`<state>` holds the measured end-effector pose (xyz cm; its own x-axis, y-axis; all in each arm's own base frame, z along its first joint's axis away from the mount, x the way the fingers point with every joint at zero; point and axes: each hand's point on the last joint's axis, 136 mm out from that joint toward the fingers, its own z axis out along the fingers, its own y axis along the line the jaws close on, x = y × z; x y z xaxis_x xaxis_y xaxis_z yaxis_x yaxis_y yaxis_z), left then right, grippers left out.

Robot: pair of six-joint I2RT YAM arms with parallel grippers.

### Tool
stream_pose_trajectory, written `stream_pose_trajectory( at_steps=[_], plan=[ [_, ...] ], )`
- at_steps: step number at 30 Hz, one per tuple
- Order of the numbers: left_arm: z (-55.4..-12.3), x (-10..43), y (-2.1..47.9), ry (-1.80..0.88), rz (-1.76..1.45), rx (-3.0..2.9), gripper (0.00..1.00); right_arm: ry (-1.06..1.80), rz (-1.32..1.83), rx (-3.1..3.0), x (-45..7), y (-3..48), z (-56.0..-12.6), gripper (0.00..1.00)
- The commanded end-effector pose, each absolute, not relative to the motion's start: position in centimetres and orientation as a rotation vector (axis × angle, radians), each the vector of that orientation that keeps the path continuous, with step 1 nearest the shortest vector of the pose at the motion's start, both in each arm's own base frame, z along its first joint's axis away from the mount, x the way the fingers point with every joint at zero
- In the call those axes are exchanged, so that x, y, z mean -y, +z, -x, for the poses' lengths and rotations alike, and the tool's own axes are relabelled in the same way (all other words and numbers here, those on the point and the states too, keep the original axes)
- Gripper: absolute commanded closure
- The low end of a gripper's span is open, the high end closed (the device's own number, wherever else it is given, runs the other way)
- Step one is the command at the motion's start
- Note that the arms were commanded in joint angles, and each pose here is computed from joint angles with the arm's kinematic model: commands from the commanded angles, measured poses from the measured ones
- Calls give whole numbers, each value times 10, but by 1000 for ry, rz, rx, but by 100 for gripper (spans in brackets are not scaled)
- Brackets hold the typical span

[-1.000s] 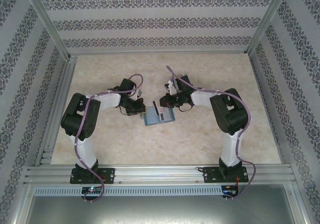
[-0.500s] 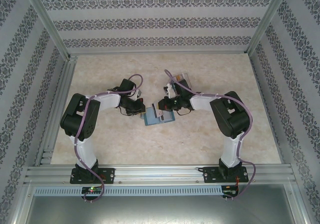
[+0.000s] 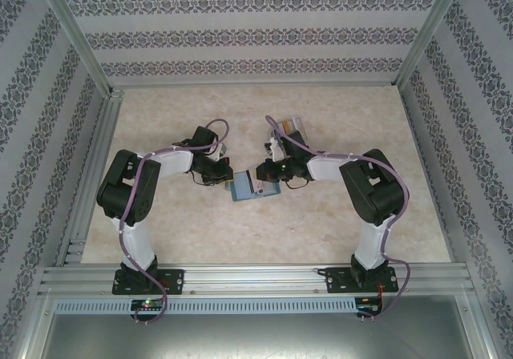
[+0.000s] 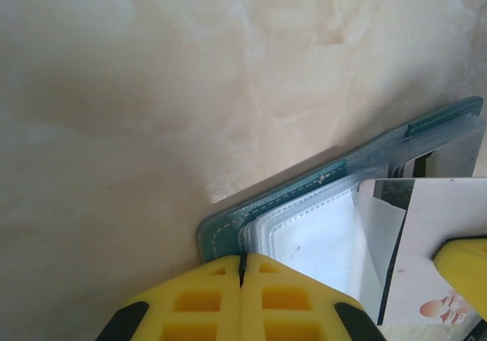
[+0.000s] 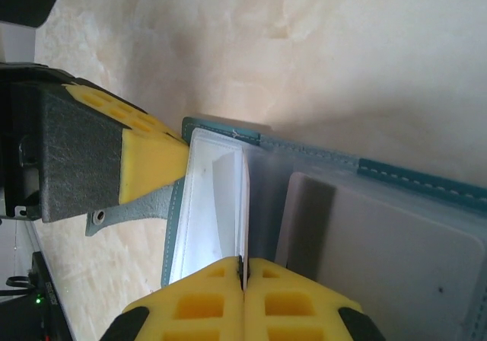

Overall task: Put the credit cards into the card holder
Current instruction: Insert the credit card into the card slot.

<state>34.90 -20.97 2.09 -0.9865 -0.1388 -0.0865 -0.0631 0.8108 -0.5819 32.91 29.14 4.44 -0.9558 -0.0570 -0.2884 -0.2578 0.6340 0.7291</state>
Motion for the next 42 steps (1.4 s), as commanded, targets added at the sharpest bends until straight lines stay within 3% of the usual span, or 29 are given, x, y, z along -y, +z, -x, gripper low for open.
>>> stream_pose_trajectory(
  at_steps=[1, 22, 26, 29, 33, 37, 42],
  plan=[
    [-337, 197, 1, -817, 212, -2937, 100, 1216, 250, -2661, -286, 38, -318, 100],
    [-338, 197, 4, -823, 218, -2927, 100, 1080, 233, -2781, -314, 13, -311, 100],
    [-337, 196, 6, -813, 211, -2927, 100, 1042, 227, -2787, -309, 18, -310, 92],
    [-337, 196, 6, -812, 210, -2928, 100, 973, 253, -2780, -302, 32, -312, 73],
    [-337, 196, 5, -811, 214, -2928, 100, 819, 314, -2773, -287, 55, -316, 62],
    [-336, 196, 3, -816, 216, -2929, 100, 769, 358, -2777, -282, 70, -317, 56],
    [-337, 196, 4, -817, 216, -2926, 100, 763, 357, -2798, -280, 66, -317, 57]
  ],
)
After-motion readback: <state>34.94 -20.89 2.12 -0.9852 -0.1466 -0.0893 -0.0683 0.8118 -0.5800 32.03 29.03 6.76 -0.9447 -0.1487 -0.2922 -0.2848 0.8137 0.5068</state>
